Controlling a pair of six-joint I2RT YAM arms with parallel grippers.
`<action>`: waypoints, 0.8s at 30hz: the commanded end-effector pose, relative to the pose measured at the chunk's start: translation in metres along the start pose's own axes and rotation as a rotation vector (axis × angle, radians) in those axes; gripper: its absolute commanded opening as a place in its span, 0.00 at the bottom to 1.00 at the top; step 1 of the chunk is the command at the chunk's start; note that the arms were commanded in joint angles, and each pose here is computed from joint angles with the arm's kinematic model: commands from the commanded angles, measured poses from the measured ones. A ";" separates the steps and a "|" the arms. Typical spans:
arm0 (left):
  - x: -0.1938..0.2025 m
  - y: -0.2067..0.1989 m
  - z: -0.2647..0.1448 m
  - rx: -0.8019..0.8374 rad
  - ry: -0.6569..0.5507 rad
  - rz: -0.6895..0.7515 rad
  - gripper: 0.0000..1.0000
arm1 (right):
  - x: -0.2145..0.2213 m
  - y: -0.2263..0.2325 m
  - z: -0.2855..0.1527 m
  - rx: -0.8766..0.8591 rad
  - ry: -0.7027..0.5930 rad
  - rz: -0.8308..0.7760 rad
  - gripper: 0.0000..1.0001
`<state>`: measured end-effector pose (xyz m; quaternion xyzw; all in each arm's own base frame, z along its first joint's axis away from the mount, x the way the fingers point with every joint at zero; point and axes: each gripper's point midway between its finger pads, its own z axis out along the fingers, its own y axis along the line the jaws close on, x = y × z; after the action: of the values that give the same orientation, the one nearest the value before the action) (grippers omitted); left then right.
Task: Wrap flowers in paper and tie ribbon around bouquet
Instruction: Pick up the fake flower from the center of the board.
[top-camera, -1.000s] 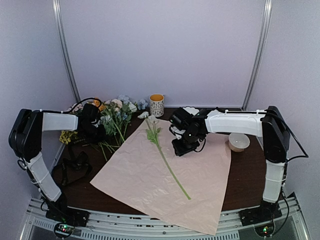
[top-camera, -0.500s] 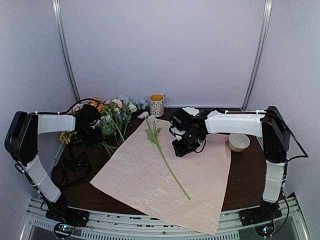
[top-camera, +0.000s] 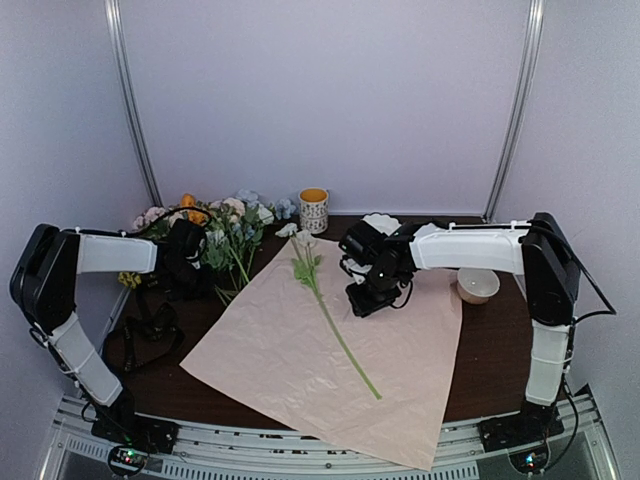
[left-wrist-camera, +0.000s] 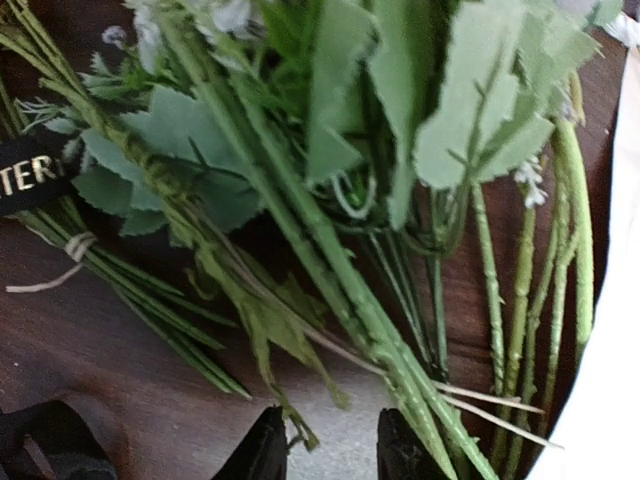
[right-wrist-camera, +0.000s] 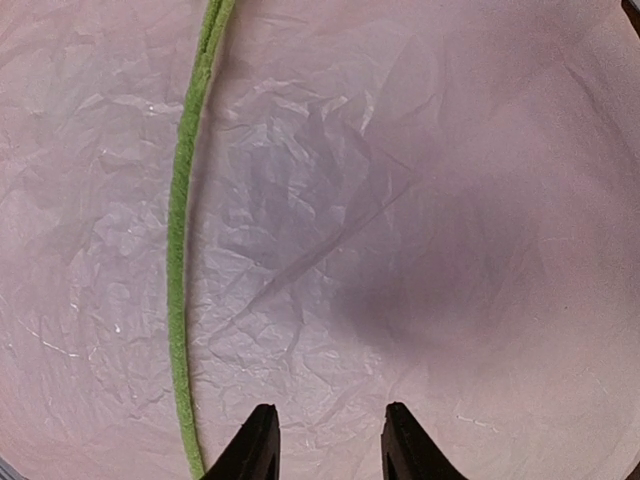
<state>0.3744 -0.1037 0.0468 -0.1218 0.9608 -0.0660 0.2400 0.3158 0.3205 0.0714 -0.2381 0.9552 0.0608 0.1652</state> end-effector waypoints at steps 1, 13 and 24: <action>-0.001 -0.021 -0.011 0.069 -0.035 0.005 0.35 | 0.000 -0.006 -0.005 0.016 -0.017 0.007 0.36; 0.013 -0.015 0.003 0.044 -0.003 -0.003 0.34 | 0.003 -0.006 -0.003 0.015 -0.009 0.005 0.36; 0.023 -0.009 0.022 0.017 0.020 -0.003 0.28 | 0.008 -0.008 -0.002 0.024 0.002 0.004 0.36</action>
<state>0.3656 -0.1229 0.0210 -0.1194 0.9633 -0.0834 0.2257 0.3111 0.3153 0.0629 -0.2387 0.9570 0.0545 0.1557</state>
